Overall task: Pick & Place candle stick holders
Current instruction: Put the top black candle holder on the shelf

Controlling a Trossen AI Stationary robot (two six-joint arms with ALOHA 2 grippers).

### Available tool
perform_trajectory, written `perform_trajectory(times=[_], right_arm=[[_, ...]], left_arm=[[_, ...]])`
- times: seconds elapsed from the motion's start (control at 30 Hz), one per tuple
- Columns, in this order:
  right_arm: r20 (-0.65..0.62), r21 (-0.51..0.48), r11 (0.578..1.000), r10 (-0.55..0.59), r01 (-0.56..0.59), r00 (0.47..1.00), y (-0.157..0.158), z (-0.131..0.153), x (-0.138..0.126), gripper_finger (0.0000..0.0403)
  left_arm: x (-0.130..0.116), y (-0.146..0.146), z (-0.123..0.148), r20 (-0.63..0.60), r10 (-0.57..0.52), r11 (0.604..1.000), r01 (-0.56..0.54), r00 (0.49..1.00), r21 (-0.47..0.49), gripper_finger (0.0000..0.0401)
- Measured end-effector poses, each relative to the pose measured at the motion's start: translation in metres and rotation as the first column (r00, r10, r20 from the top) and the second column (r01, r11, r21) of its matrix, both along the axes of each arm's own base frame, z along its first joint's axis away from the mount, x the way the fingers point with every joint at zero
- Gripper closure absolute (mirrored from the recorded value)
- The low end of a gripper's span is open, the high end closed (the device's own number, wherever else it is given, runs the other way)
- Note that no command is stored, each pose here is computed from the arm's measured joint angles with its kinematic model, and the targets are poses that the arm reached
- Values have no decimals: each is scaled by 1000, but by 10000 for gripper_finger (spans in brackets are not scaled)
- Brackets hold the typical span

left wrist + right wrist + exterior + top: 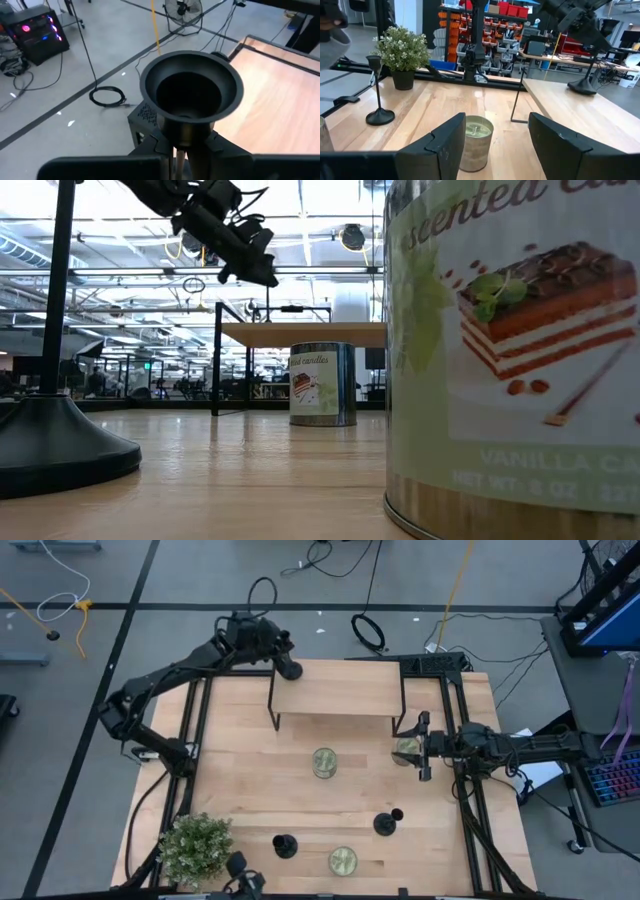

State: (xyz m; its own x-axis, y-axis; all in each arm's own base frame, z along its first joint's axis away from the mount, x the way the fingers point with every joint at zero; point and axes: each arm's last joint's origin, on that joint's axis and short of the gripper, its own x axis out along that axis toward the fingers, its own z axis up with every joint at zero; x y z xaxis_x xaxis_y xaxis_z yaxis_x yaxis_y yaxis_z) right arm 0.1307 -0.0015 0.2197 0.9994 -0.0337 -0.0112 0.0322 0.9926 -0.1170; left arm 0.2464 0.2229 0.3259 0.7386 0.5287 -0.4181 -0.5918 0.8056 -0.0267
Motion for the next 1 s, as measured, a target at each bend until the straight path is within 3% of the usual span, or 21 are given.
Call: perform_trajectory(times=[0.4,0.57,0.83,1.0], right_arm=[[47,-1,1000,16,-16,999,0,5,0,193],[91,-8,991,135,-135,987,4,9,0,193],[104,71,888,447,-454,889,13,11,-2,192],[70,102,824,554,-558,830,17,7,1,179]], left_arm=[[1,-2,-1,-22,-19,1000,19,1000,15,304],[1,-2,-1,-23,-10,1000,10,1000,12,279],[4,-5,-1,-41,-36,999,38,998,38,209],[2,-10,6,-26,-44,998,45,999,54,168]])
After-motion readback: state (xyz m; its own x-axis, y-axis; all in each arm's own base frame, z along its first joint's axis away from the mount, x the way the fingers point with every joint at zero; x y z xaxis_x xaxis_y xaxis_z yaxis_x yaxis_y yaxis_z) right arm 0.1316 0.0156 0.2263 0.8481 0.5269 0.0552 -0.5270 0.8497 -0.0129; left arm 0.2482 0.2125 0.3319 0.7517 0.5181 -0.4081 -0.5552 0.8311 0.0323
